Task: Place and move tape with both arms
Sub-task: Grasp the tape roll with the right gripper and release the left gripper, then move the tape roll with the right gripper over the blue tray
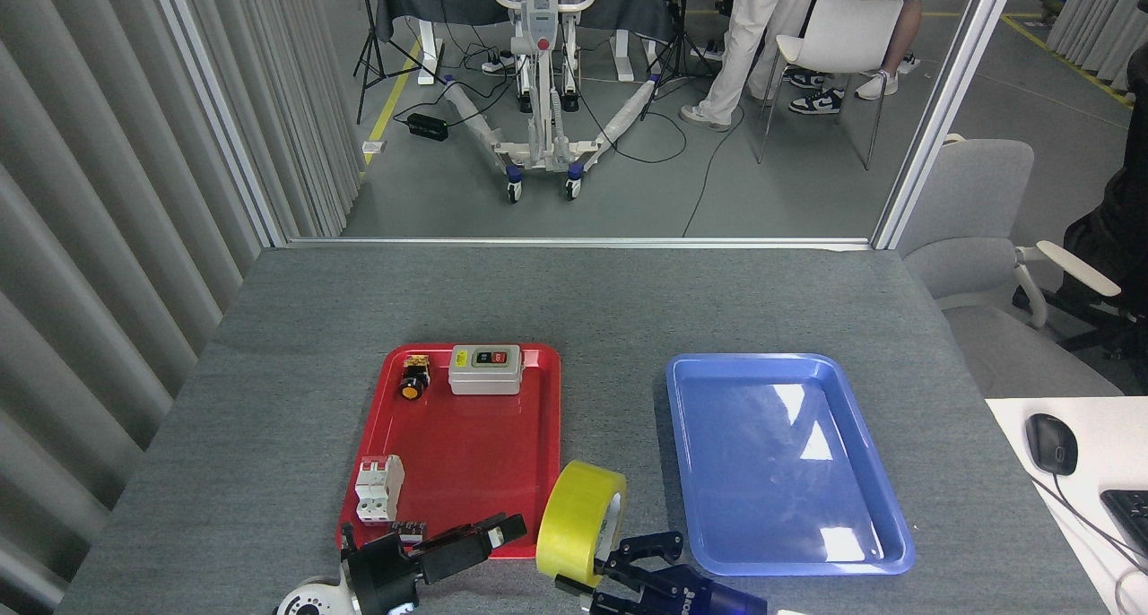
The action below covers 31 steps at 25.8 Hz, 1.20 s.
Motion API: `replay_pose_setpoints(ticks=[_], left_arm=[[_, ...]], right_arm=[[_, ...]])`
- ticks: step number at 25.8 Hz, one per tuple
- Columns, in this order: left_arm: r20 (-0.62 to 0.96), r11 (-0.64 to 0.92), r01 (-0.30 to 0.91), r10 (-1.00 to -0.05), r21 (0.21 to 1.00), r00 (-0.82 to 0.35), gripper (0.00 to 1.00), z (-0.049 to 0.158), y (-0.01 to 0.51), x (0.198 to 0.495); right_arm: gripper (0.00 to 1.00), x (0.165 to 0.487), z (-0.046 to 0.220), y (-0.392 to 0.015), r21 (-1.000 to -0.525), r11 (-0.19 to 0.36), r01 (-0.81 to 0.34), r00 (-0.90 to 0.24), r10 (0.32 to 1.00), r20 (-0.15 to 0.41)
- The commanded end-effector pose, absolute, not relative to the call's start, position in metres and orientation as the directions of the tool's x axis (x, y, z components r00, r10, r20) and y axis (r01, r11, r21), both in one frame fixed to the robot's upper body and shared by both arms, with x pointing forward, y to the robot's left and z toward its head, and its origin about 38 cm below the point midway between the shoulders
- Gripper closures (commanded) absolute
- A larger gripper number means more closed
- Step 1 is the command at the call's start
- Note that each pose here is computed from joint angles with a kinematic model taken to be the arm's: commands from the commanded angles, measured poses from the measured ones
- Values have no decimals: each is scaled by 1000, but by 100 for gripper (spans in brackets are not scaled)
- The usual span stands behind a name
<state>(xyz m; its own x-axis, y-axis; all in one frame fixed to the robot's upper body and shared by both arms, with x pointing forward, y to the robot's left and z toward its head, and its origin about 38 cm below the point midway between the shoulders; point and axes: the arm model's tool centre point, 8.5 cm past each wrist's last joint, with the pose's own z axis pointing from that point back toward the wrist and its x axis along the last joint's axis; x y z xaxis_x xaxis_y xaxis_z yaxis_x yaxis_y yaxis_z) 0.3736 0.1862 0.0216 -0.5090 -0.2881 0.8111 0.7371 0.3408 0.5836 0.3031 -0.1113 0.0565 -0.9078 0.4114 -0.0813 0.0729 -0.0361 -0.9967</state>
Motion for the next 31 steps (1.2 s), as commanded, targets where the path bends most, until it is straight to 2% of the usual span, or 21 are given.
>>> replay_pose_setpoints(ticks=[1, 3, 5, 8, 11, 14, 16, 18, 19, 21, 24, 25, 28, 31], left_arm=[[806, 383, 710, -311, 591, -504, 0, 26, 201, 379], [796, 398, 690, -331, 604, -506, 0, 29, 209, 383], [774, 437, 639, -370, 634, -514, 0, 36, 218, 389], [653, 447, 476, -507, 757, -562, 0, 59, 234, 402], [456, 310, 337, -666, 889, -590, 0, 70, 236, 408], [245, 150, 234, -855, 961, -457, 0, 64, 237, 423], [203, 185, 90, -933, 979, -297, 0, 76, 235, 433], [211, 219, -19, -957, 975, -198, 0, 88, 240, 435], [193, 203, -28, -957, 979, -216, 0, 89, 230, 434], [171, 181, -26, -960, 983, -222, 0, 81, 219, 419], [58, 67, -72, -991, 995, -117, 0, 76, 219, 404], [15, 21, -69, -996, 997, -85, 0, 72, 210, 404], [-39, -39, -11, -999, 999, 1, 0, 51, 201, 399], [-49, -49, 2, -999, 999, 5, 0, 46, 194, 397]], right_arm=[[82, 322, 65, -161, -999, 10, 37, -821, 570, -25], [82, 331, 71, -194, -999, 47, 17, -762, 648, 17], [82, 343, 78, -220, -999, 34, -7, -710, 704, 28], [82, 365, 80, -263, -992, -1, -123, -578, 813, 70], [83, 378, 68, -281, -964, 26, -266, -453, 879, 149], [82, 389, 65, -297, -923, 55, -381, -306, 934, 182], [82, 394, 63, -303, -882, 52, -467, -255, 948, 191], [82, 400, 62, -308, -844, 57, -534, -205, 959, 194], [82, 404, 63, -311, -827, 62, -558, -178, 965, 192], [83, 414, 64, -312, -787, 69, -613, -132, 973, 187], [83, 435, 63, -301, -705, 52, -707, -85, 984, 158], [83, 440, 61, -297, -674, 60, -736, -64, 985, 158], [83, 456, 65, -282, -601, 107, -792, -30, 977, 213], [83, 472, 65, -271, -556, 123, -822, -3, 975, 221]])
